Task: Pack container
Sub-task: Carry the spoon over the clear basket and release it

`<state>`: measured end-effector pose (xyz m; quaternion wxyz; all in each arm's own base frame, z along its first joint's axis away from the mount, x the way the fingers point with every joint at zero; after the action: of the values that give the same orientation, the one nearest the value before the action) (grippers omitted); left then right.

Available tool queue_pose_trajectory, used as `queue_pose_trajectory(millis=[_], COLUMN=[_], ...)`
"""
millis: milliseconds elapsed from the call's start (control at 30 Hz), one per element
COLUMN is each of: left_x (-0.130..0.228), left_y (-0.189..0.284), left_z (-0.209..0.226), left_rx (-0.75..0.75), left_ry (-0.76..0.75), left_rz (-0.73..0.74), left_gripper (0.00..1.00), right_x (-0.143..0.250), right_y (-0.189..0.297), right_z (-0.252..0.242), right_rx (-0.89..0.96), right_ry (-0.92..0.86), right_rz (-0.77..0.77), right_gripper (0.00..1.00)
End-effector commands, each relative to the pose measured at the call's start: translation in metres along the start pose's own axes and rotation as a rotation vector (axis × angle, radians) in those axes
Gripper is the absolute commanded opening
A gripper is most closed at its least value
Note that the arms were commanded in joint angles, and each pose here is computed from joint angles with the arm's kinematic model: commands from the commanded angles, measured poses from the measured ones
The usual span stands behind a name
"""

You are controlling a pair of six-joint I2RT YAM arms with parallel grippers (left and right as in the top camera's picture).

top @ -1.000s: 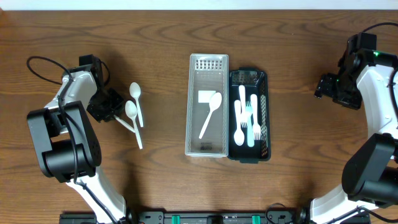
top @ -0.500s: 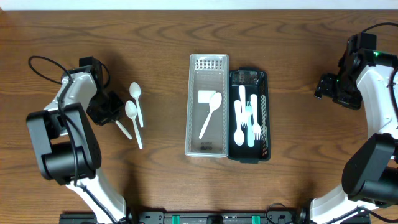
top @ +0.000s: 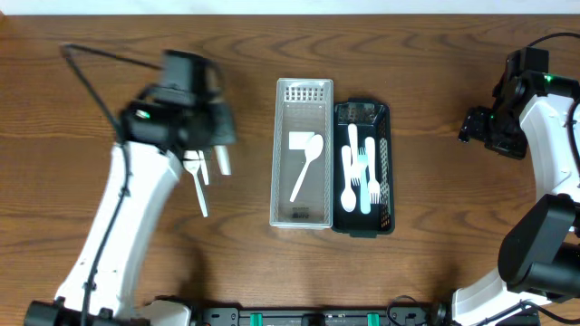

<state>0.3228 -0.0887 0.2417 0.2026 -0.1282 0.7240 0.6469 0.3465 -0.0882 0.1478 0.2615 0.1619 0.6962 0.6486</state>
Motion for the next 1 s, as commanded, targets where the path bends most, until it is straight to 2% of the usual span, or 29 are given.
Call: queue_pose_trajectory(millis=[0,233,467,500,533,600,700,767,867,967], left_x=[0.004,0.016,0.037,0.04,0.042,0.045,0.041,0.032,0.01,-0.017], left_y=[-0.008,-0.051,-0.12,-0.128,-0.133,-0.142,-0.142,-0.133,-0.106,-0.068], left_z=[-0.043,-0.113,-0.129,-0.128,-0.127,-0.127,-0.128,-0.128,-0.121,-0.098], left_rx=[0.05,0.137,0.139,0.133,0.128,0.123,0.13,0.134,0.092,-0.011], left_ry=[-0.123,-0.27,-0.296,-0.296,-0.296,-0.297,-0.333,-0.369,-0.382,-0.351], left_rz=[0.005,0.053,0.201,0.22,0.233,0.25,0.232,0.207,0.156,0.081], left_gripper=[0.06,0.06,0.06,0.08,0.17,0.26,0.36,0.38,0.43,0.44], right_x=[0.0,0.001,0.001,0.001,0.001,0.001,0.001,0.001,0.001,0.001], right_y=[-0.004,-0.004,-0.004,-0.004,-0.004,-0.004,-0.004,-0.004,-0.004,-0.004], right_z=[-0.004,-0.004,-0.004,-0.004,-0.004,-0.004,-0.004,-0.004,-0.004,-0.004], right_rx=[0.005,0.007,0.007,0.007,0.007,0.007,0.007,0.007,0.007,0.007], right_ry=[0.005,0.006,0.006,0.006,0.006,0.006,0.006,0.005,0.006,0.006], right_rz=[0.012,0.016,0.015,0.015,0.015,0.015,0.015,0.015,0.015,0.015], right_gripper=[0.77,0.76,0.77,0.77,0.76,0.77,0.77,0.77,0.76,0.77])
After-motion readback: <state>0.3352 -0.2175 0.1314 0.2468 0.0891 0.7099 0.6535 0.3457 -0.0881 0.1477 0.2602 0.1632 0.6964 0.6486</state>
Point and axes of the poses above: each gripper's point midway between its finger pads, its own y axis back along the fingers, its own z axis along the line the jaws close on, x = y × z, the point moved 4 cm from there along y, back along the fingers, and after that the axes turned 11 degrees about -y, right-handed, at the moved point
